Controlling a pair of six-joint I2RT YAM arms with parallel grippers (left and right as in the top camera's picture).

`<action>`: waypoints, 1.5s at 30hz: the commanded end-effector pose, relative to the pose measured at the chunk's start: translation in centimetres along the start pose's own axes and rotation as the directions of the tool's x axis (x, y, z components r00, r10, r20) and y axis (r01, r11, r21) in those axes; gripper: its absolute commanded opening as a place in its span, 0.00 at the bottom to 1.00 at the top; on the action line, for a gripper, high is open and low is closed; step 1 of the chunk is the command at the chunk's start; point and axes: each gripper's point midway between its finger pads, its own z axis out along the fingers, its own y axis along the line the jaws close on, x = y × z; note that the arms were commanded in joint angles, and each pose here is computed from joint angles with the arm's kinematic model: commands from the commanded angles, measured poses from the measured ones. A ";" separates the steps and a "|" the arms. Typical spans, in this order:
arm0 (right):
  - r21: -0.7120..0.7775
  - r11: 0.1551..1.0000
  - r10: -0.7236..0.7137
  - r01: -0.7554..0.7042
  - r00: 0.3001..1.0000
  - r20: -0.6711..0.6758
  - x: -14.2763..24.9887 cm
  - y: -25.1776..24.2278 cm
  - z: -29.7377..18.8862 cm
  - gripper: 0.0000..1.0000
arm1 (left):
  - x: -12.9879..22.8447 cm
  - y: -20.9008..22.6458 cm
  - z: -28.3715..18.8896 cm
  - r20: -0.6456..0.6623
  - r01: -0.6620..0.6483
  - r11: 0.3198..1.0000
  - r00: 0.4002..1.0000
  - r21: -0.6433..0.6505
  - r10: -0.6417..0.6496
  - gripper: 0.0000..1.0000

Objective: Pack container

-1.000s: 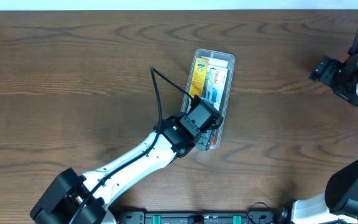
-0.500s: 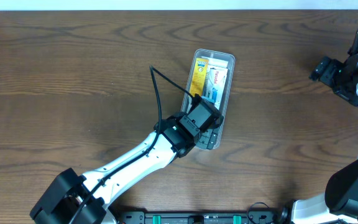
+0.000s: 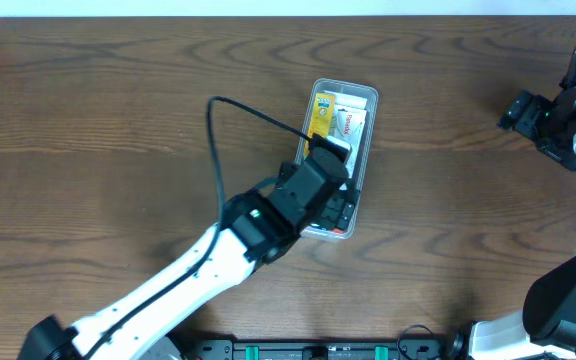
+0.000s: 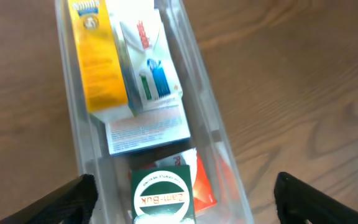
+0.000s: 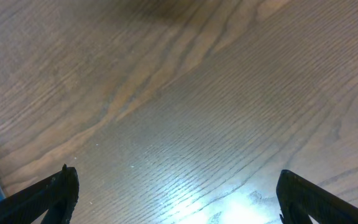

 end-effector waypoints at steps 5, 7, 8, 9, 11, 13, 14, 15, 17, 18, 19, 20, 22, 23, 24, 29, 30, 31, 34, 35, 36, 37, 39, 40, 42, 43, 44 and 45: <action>0.005 1.000 0.008 -0.008 1.000 0.006 -0.1 -0.1 -0.1 0.99 | -1.8 0.7 -3.2 0.079 -0.126 0.992 0.989 -0.031 0.128 0.98; 0.005 1.000 0.008 -0.008 1.000 0.006 -0.1 -0.1 -0.1 0.99 | -2.0 2.2 -4.5 0.093 -0.126 0.986 0.986 -0.108 0.137 0.98; 0.006 1.000 0.008 -0.008 1.000 0.006 -0.1 -0.1 -0.1 0.99 | -2.0 3.2 -5.3 0.099 -0.122 0.980 0.985 -0.160 0.139 0.98; 0.005 1.000 0.008 -0.008 1.000 0.006 -0.1 -0.1 -0.1 0.99 | -2.0 4.3 -6.3 0.106 -0.116 0.970 0.984 -0.216 0.141 0.98; 0.006 1.000 0.008 -0.008 1.000 0.006 -0.1 -0.1 -0.1 0.99 | -2.0 5.9 -7.9 0.121 -0.104 0.951 0.982 -0.290 0.145 0.98; 0.006 1.000 0.008 -0.008 1.000 0.005 -0.1 -0.1 -0.1 0.99 | -1.8 6.5 -9.2 0.125 -0.100 0.944 0.981 -0.313 0.146 0.98; 0.006 1.000 0.008 -0.008 1.000 0.005 -0.1 -0.1 -0.1 0.99 | -1.7 6.6 -9.6 0.127 -0.099 0.945 0.981 -0.312 0.145 0.98; 0.006 1.000 0.008 -0.008 1.000 0.005 -0.1 -0.1 -0.1 0.99 | -1.6 6.7 -9.9 0.129 -0.099 0.945 0.981 -0.312 0.145 0.98; 0.005 1.000 0.008 -0.008 1.000 0.005 -0.1 -0.1 -0.1 0.99 | -1.0 6.9 -10.4 0.114 -0.105 0.943 0.982 -0.315 0.148 0.98; 0.006 1.000 0.008 -0.008 1.000 0.006 -0.1 -0.1 -0.1 0.99 | -0.6 7.2 -10.6 0.099 -0.113 0.940 0.984 -0.321 0.151 0.98; 0.005 1.000 0.008 -0.008 1.000 0.006 -0.1 -0.1 -0.1 0.99 | -0.3 7.3 -10.7 0.083 -0.122 0.937 0.984 -0.326 0.157 0.98; 0.005 1.000 0.008 -0.008 1.000 0.005 -0.1 -0.1 -0.1 0.99 | 0.3 7.6 -10.8 0.057 -0.137 0.933 0.985 -0.331 0.165 0.98; 0.005 1.000 0.008 -0.008 1.000 0.006 -0.1 -0.1 -0.1 0.99 | 1.7 8.1 -11.0 -0.003 -0.165 0.925 0.985 -0.341 0.174 0.98; 0.006 1.000 0.008 -0.008 1.000 0.005 -0.1 -0.1 -0.1 0.99 | 2.4 8.3 -11.0 -0.037 -0.180 0.921 0.983 -0.346 0.178 0.98; 0.005 1.000 0.008 -0.008 1.000 0.006 -0.1 -0.1 -0.1 0.99 | 2.9 8.5 -11.1 -0.059 -0.190 0.918 0.982 -0.349 0.180 0.98; 0.005 1.000 0.008 -0.008 1.000 0.005 -0.1 -0.1 -0.1 0.99 | 4.1 9.0 -11.3 -0.112 -0.204 0.911 0.978 -0.357 0.175 0.98; 0.005 1.000 0.008 -0.008 1.000 0.006 -0.2 -0.1 -0.1 0.99 | 4.3 9.0 -11.3 -0.120 -0.208 0.910 0.977 -0.358 0.176 0.98; 0.005 1.000 0.008 -0.008 1.000 0.005 -0.1 -0.1 -0.1 0.99 | 4.5 9.1 -11.4 -0.128 -0.212 0.909 0.976 -0.359 0.177 0.98; 0.005 1.000 0.008 -0.008 1.000 0.006 -0.1 -0.1 -0.1 0.99 | 4.6 9.6 -11.6 -0.134 -0.217 0.898 0.975 -0.381 0.179 0.98; 0.006 1.000 0.008 -0.008 1.000 0.006 -0.1 -0.1 -0.1 0.99 | 4.4 9.9 -11.8 -0.123 -0.212 0.892 0.977 -0.400 0.177 0.98; 0.005 1.000 0.008 -0.008 1.000 0.006 -0.1 -0.1 -0.1 0.99 | 4.2 10.4 -12.1 -0.105 -0.196 0.889 0.980 -0.414 0.167 0.98; 0.005 1.000 0.008 -0.008 1.000 0.006 -0.1 -0.1 -0.1 0.99 | 4.1 10.8 -12.2 -0.088 -0.174 0.889 0.985 -0.424 0.151 0.98; 0.005 1.000 0.008 -0.008 1.000 0.006 -0.2 -0.1 -0.1 0.99 | 3.5 12.4 -12.6 -0.024 -0.094 0.887 0.995 -0.453 0.093 0.98; 0.005 1.000 0.008 -0.008 1.000 0.006 -0.1 -0.1 -0.1 0.99 | 3.3 13.2 -12.8 0.013 -0.046 0.888 0.998 -0.457 0.059 0.98; 0.005 1.000 0.008 -0.008 1.000 0.006 -0.1 -0.1 -0.1 0.99 | 2.7 14.9 -13.0 0.115 0.080 0.897 0.993 -0.434 -0.034 0.98; 0.005 1.000 0.008 -0.008 1.000 0.005 -0.1 -0.1 -0.1 0.99 | 2.6 15.5 -13.0 0.152 0.122 0.898 0.986 -0.422 -0.063 0.98; 0.005 1.000 0.008 -0.008 1.000 0.006 -0.1 -0.1 -0.1 0.99 | 2.4 16.2 -13.0 0.198 0.169 0.900 0.976 -0.402 -0.095 0.98; 0.005 1.000 0.008 -0.008 1.000 0.006 -0.1 -0.1 -0.1 0.99 | 2.3 16.9 -12.9 0.243 0.210 0.901 0.962 -0.379 -0.122 0.98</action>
